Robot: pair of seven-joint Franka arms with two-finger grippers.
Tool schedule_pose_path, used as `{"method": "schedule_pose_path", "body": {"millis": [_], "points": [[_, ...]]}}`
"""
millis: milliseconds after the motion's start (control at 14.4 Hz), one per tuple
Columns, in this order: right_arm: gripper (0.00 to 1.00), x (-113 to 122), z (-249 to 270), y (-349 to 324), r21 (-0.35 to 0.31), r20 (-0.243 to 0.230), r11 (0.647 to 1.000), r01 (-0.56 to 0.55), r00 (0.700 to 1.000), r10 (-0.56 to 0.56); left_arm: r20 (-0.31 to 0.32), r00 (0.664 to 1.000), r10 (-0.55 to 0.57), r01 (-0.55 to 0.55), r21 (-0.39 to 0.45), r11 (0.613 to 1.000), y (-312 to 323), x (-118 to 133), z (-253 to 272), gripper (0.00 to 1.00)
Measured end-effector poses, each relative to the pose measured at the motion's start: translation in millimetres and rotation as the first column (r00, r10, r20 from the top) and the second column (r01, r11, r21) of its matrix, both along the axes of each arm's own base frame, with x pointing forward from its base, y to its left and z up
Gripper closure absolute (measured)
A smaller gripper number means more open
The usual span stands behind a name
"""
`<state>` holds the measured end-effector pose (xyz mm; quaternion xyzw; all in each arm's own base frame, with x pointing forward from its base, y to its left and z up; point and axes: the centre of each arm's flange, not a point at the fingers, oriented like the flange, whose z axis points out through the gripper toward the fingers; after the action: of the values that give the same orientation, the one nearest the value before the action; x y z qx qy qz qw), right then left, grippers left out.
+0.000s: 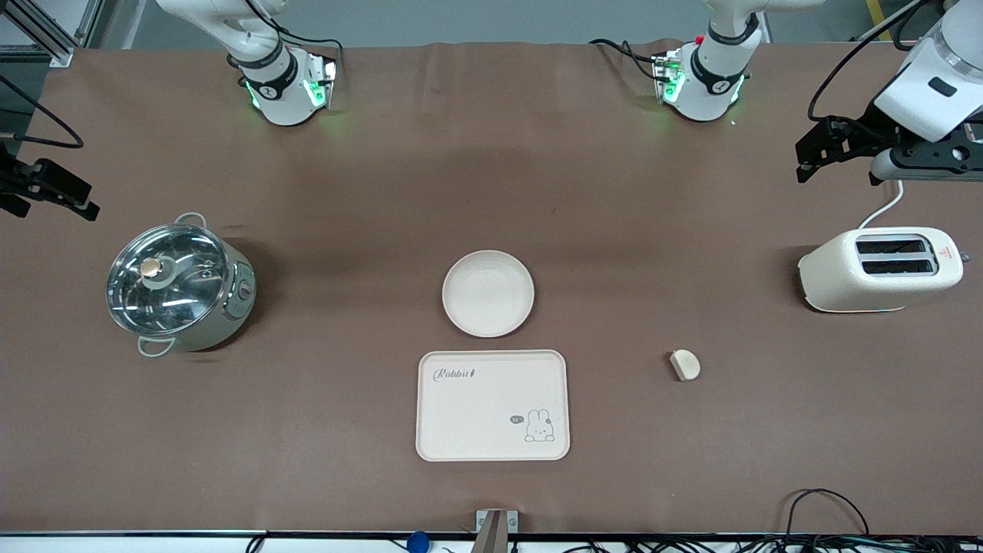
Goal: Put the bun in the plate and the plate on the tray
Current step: 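Grasp the white bun with the left gripper while the right gripper reaches the plate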
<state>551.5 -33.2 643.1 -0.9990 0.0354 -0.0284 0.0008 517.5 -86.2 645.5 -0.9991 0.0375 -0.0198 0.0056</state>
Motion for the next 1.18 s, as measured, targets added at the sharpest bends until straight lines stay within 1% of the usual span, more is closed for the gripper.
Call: {"method": "schedule_pose_path", "body": {"millis": [208,346,485,554,623,762,900,1038,1177], "points": [[0.0,0.0,0.0,0.0,0.0,0.0,1.0,0.0,1.0,0.0,-0.006,1.0,-0.001,0.001,0.0,1.0,-0.7,3.4,-2.6,0.0],[0.0,0.0,0.0,0.5,0.001,0.0,1.0,-0.001,1.0,0.001,-0.022,1.0,-0.001,0.001,0.001,1.0,-1.2,9.7,-11.4,0.0],[0.0,0.7,-1.9,7.0,0.012,-0.004,1.0,-0.011,1.0,0.011,-0.054,0.999,-0.001,0.001,0.001,1.0,-2.4,24.0,-30.3,0.0],[0.0,2.3,-5.3,15.9,0.03,-0.009,0.999,-0.024,1.0,0.024,-0.067,0.998,-0.003,0.003,0.0,1.0,-4.1,35.1,-43.7,0.0],[0.0,5.8,-11.9,29.0,0.055,-0.018,0.998,-0.042,0.999,0.043,-0.063,0.998,-0.001,0.001,-0.004,1.0,-6.8,48.8,-58.9,0.0],[0.0,22.7,-37.9,63.3,0.109,-0.029,0.991,-0.075,0.997,0.078,-0.062,0.997,0.045,-0.046,-0.012,0.999,-13.7,75.1,-98.1,0.0],[0.0,48.0,-77.0,101.4,0.147,-0.035,0.988,-0.039,0.998,0.044,-0.081,0.989,0.123,-0.125,-0.013,0.992,-23.7,95.7,-141.7,0.0],[0.0,67.5,-117.1,141.4,0.159,-0.044,0.987,0.003,0.999,0.004,-0.089,0.978,0.19,-0.192,-0.016,0.981,-40.8,112.5,-187.1,0.0],[0.0,77.0,-158.1,178.0,0.168,-0.07,0.986,0.018,0.998,-0.007,-0.072,0.966,0.246,-0.249,-0.03,0.968,-52.4,127.1,-235.7,0.0]]}}
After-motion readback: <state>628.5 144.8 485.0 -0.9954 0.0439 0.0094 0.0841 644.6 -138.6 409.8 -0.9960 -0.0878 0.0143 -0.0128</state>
